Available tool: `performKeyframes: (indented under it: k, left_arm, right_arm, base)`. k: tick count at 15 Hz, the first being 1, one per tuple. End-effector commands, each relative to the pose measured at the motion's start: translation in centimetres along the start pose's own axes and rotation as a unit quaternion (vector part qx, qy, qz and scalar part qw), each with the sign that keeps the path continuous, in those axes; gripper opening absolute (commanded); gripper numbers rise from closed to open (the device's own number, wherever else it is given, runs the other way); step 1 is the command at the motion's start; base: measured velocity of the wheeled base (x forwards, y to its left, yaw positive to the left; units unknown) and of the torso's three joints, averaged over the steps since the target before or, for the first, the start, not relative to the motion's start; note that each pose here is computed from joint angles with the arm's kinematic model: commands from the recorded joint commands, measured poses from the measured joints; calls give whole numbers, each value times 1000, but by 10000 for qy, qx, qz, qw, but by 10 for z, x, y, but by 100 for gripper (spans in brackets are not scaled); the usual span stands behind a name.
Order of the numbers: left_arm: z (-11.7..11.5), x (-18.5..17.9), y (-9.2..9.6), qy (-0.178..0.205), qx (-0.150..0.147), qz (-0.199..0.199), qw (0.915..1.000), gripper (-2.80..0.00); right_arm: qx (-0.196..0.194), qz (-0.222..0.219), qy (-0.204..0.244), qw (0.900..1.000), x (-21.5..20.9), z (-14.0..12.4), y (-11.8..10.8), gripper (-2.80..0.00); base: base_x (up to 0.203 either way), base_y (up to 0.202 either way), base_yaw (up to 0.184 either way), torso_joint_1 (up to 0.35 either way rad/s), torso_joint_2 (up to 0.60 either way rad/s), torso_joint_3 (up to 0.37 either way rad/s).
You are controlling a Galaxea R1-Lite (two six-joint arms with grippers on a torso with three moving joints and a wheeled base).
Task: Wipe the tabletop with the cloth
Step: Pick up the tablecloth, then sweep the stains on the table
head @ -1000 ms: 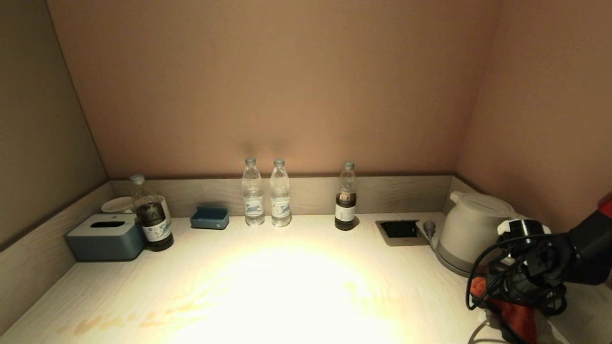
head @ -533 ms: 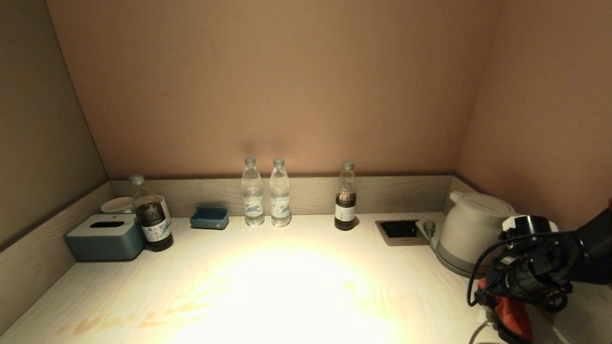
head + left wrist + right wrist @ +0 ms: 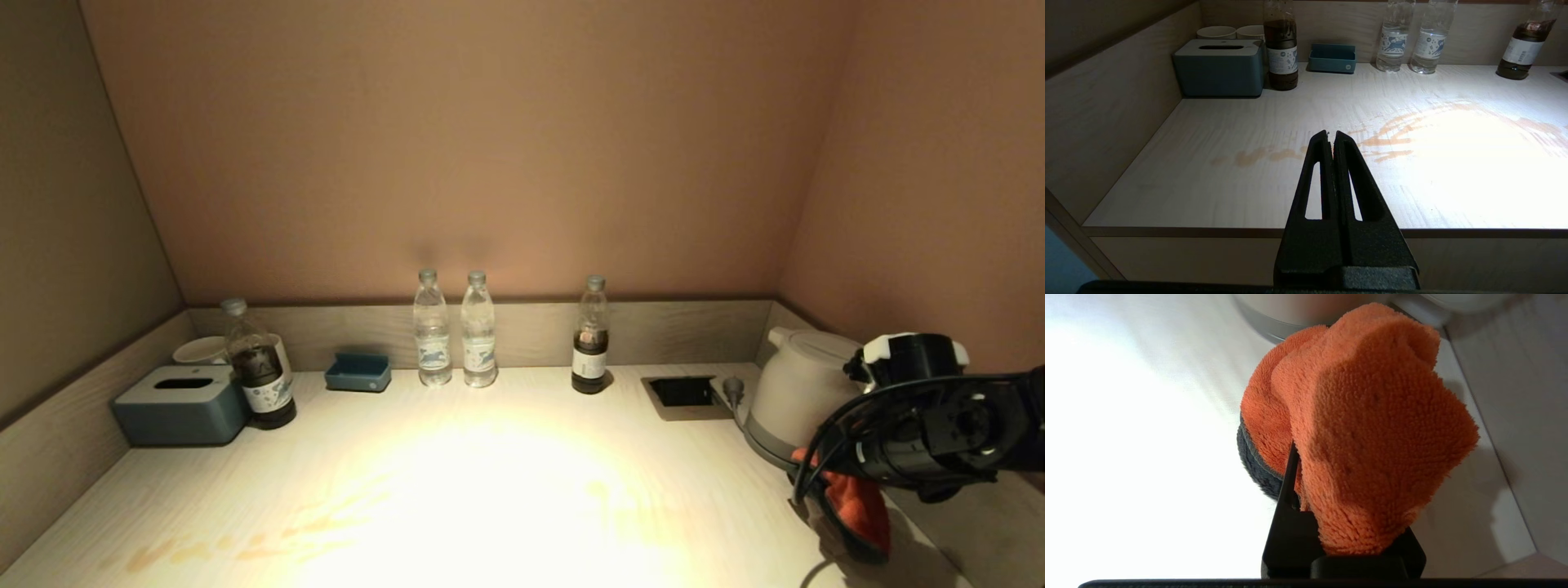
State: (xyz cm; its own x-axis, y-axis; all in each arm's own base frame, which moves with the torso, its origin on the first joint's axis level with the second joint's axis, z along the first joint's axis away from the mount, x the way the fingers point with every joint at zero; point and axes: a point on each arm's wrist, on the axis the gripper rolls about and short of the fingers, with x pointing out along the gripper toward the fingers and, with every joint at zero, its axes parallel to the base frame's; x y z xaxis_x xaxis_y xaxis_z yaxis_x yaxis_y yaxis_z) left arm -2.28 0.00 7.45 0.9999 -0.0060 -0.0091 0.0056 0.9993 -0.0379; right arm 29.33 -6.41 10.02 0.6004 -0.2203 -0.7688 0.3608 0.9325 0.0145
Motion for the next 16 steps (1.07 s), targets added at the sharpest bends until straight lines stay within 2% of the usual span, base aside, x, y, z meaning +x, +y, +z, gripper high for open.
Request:
performKeyframes:
  k: [1, 4, 7, 11, 16]
  left_arm:
    - [0, 0, 0, 0, -2, -1, 10000, -280]
    - [0, 0, 0, 0, -2, -1, 10000, -280]
    - [0, 0, 0, 0, -2, -1, 10000, -280]
    - [0, 0, 0, 0, -2, -1, 10000, -280]
    - [0, 0, 0, 0, -2, -1, 10000, -280]
  right_arm:
    - [-199, 464, -390, 9980, -30, 4, 16, -280]
    - [-384, 734, -560, 9950, -45, 4, 31, -280]
    - [-406, 757, -496, 9951, -42, 2, 33, -280]
    - [-447, 948, -145, 9944, -26, -4, 36, -280]
    - [-445, 966, 166, 9942, -7, -11, 38, -280]
  base:
    - [0, 0, 0, 0, 0, 0]
    - [0, 0, 0, 0, 0, 0]
    - [0, 0, 0, 0, 0, 0]
    - [0, 0, 0, 0, 0, 0]
    - [0, 0, 0, 0, 0, 0]
